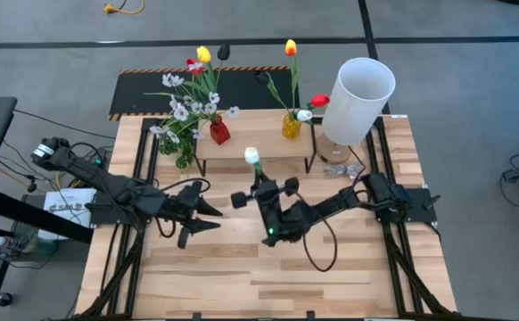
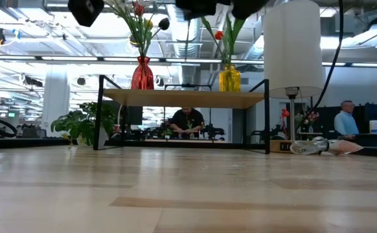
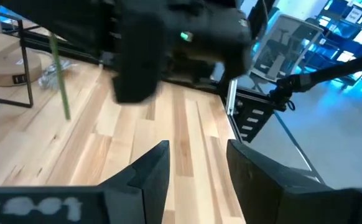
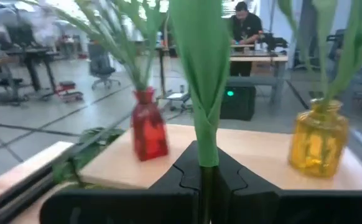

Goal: Pick and place flowers into a vace then onto a shelf
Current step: Put the white flower into the yellow vase on the shelf

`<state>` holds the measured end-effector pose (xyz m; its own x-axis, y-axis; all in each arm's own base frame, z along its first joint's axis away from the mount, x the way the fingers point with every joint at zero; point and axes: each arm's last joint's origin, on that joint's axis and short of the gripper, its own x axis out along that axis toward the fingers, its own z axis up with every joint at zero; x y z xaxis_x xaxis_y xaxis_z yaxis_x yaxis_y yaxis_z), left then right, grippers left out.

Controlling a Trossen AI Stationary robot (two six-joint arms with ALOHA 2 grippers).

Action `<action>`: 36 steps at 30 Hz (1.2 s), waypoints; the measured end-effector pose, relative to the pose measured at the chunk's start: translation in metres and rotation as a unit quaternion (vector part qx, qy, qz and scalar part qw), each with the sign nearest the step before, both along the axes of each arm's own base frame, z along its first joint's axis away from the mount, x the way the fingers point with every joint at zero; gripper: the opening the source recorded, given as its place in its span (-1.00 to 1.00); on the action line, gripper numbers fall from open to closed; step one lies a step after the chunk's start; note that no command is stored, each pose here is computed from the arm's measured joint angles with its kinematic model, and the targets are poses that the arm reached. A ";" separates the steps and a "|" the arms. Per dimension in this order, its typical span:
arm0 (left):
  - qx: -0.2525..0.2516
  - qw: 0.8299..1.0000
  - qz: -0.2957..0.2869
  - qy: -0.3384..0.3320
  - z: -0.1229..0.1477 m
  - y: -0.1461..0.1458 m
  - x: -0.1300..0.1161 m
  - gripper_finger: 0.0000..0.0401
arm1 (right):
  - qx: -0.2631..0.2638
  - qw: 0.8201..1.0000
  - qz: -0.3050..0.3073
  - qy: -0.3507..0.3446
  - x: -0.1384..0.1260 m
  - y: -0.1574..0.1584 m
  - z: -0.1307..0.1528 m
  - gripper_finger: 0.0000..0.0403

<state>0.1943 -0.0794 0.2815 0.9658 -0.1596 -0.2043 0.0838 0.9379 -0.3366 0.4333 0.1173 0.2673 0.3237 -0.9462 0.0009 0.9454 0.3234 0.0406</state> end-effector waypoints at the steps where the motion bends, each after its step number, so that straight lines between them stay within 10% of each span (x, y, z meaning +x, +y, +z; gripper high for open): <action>1: 0.000 1.000 0.001 -0.001 0.001 0.000 -0.001 -0.26 | 0.000 1.000 -0.005 0.003 -0.002 -0.005 0.002 -1.00; 17: 0.036 0.999 -0.001 0.025 -0.006 -0.005 -0.006 -0.26 | -0.006 0.998 -0.057 0.026 -0.058 -0.064 0.032 -1.00; 36: 0.046 0.998 0.025 0.019 -0.005 -0.004 -0.005 -0.26 | -0.078 0.991 -0.102 0.034 -0.053 -0.130 0.071 -1.00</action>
